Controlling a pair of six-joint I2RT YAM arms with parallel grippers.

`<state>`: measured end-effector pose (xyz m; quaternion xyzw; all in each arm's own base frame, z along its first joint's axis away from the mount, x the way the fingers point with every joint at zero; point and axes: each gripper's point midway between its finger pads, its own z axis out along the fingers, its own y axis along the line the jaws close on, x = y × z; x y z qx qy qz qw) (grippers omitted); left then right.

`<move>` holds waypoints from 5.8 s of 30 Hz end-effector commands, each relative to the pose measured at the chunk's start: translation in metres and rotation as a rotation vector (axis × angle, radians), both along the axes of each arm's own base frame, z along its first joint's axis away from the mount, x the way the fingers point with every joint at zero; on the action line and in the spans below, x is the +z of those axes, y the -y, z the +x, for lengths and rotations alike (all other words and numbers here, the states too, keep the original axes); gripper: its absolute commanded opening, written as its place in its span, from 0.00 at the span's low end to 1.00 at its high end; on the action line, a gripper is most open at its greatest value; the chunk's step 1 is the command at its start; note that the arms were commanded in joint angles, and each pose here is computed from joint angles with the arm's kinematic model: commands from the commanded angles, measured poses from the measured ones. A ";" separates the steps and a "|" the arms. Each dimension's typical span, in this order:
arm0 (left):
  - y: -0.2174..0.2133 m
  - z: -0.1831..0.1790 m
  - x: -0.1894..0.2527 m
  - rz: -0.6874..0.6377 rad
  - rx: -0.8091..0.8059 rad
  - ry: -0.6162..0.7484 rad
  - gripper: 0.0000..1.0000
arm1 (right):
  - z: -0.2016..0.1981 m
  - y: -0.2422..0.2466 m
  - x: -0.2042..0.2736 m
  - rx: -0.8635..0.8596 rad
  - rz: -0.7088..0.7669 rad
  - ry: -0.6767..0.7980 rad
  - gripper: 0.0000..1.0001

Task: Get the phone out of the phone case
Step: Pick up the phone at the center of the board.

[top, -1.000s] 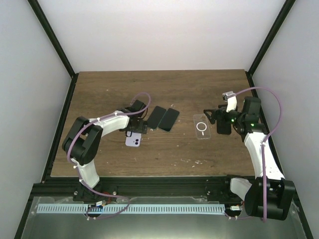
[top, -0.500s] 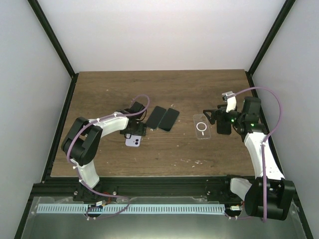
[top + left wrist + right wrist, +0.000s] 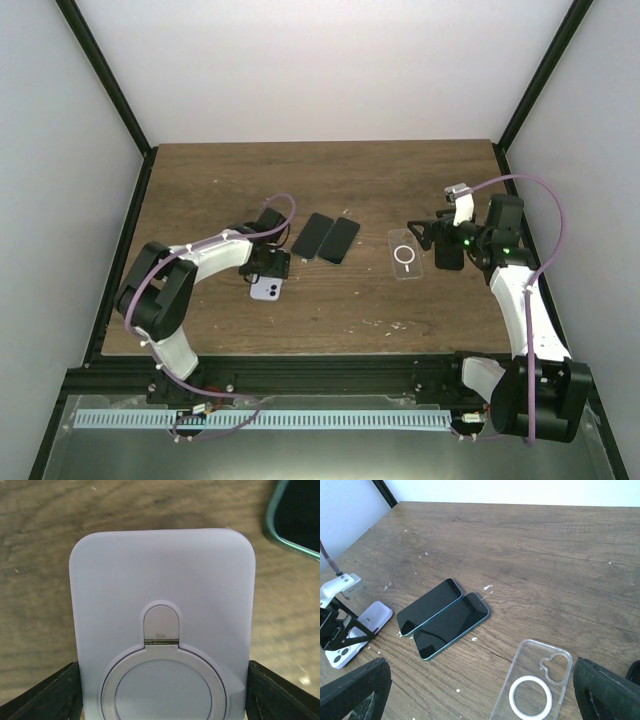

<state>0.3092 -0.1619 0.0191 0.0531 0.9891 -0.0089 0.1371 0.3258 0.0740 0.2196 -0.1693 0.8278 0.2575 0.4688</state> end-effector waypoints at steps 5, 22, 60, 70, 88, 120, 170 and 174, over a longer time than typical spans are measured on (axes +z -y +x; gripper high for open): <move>0.071 -0.033 0.062 -0.190 -0.278 0.082 0.59 | -0.021 -0.022 0.023 0.169 0.029 0.101 0.96; 0.135 -0.107 0.131 -0.590 -0.585 -0.040 0.54 | -0.100 -0.098 0.027 0.767 -0.473 0.432 0.63; 0.159 -0.126 0.129 -0.840 -0.650 -0.283 0.45 | -0.140 -0.181 -0.071 1.206 -1.192 0.617 0.14; 0.123 -0.079 0.159 -0.818 -0.475 0.062 0.84 | -0.146 -0.172 -0.059 1.145 -1.033 0.532 0.01; 0.077 -0.103 0.225 -1.053 -0.432 0.670 0.85 | -0.143 -0.151 0.003 0.858 -0.229 0.239 0.01; 0.144 -0.142 0.278 -1.253 -0.858 0.644 0.41 | -0.169 -0.158 0.029 1.003 0.213 -0.002 0.01; 0.151 -0.160 0.282 -1.322 -0.999 0.469 0.00 | -0.198 -0.154 -0.007 1.141 -0.240 0.115 0.50; 0.151 -0.163 0.283 -1.333 -1.012 0.452 0.00 | -0.208 -0.157 -0.011 1.172 -0.246 0.108 0.46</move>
